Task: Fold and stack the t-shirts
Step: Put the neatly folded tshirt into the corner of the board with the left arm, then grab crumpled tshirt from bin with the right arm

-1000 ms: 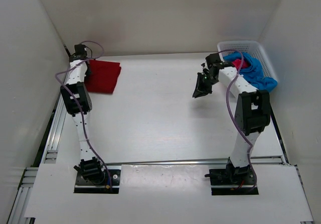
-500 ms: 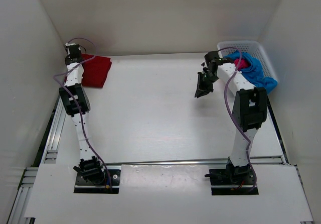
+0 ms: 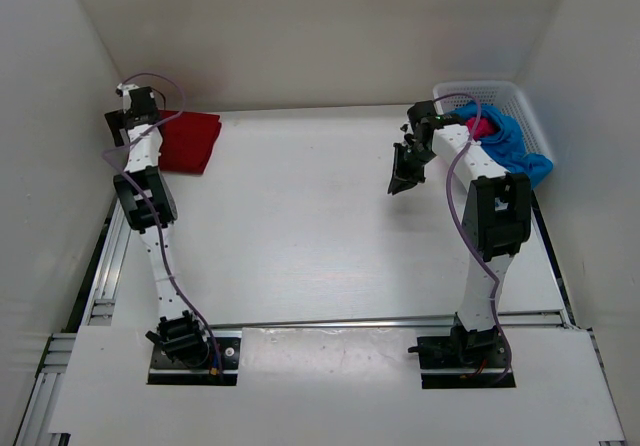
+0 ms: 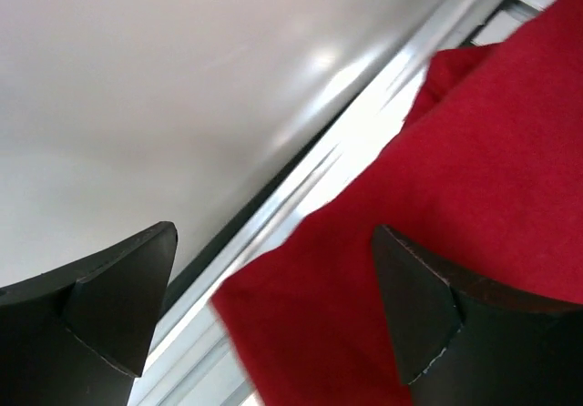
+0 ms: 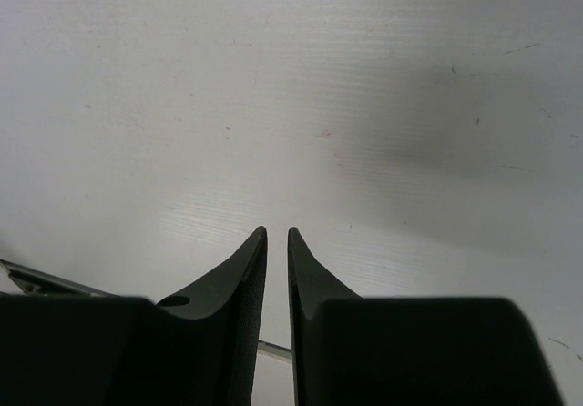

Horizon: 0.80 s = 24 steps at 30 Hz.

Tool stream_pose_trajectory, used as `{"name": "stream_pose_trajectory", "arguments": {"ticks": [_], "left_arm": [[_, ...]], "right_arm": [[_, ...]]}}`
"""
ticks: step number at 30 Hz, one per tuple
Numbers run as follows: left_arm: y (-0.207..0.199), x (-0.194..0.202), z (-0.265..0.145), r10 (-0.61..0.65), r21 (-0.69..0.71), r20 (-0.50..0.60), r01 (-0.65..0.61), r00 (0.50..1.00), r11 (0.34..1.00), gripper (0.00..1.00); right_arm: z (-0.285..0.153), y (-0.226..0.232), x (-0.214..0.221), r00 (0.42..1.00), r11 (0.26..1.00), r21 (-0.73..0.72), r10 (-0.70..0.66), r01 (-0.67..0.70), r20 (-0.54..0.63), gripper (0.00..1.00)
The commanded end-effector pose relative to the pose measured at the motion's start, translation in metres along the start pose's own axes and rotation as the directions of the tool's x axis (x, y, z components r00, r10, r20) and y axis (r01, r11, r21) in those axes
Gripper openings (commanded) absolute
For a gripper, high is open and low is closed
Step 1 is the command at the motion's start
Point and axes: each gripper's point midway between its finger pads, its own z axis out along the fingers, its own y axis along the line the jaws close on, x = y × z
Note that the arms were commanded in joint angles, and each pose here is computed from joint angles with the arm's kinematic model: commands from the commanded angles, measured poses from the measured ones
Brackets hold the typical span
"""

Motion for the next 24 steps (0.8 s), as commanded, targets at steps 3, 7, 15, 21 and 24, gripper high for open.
{"name": "stream_pose_trajectory", "arguments": {"ticks": [3, 7, 15, 21, 24], "left_arm": [[0.055, -0.098, -0.064, -0.123, -0.071, 0.176, 0.137, 0.977, 0.988, 1.0], [0.049, -0.105, -0.086, -0.115, -0.067, 0.189, 0.13, 0.975, 0.989, 1.0], [0.012, -0.089, -0.204, -0.031, 0.232, 0.172, -0.01, 0.985, 0.973, 1.0], [0.026, -0.081, -0.303, 0.006, 0.495, 0.153, -0.082, 0.988, 0.865, 1.0], [0.034, -0.059, -0.329, 0.047, 0.678, 0.042, -0.063, 0.998, 0.733, 1.0]], "right_arm": [[-0.009, 0.005, 0.001, 1.0, 1.0, -0.028, -0.014, 0.014, 0.008, 0.19], [-0.025, 0.012, -0.005, 0.998, 0.999, -0.043, -0.028, 0.03, 0.054, 0.2], [-0.096, 0.009, -0.041, 0.966, 0.999, 0.026, -0.045, 0.04, 0.255, 0.48], [-0.183, -0.069, -0.093, 0.833, 0.965, 0.197, 0.036, -0.173, 0.553, 0.76], [-0.208, -0.104, -0.126, 0.756, 0.945, 0.175, 0.1, -0.275, 0.647, 0.78]]}}
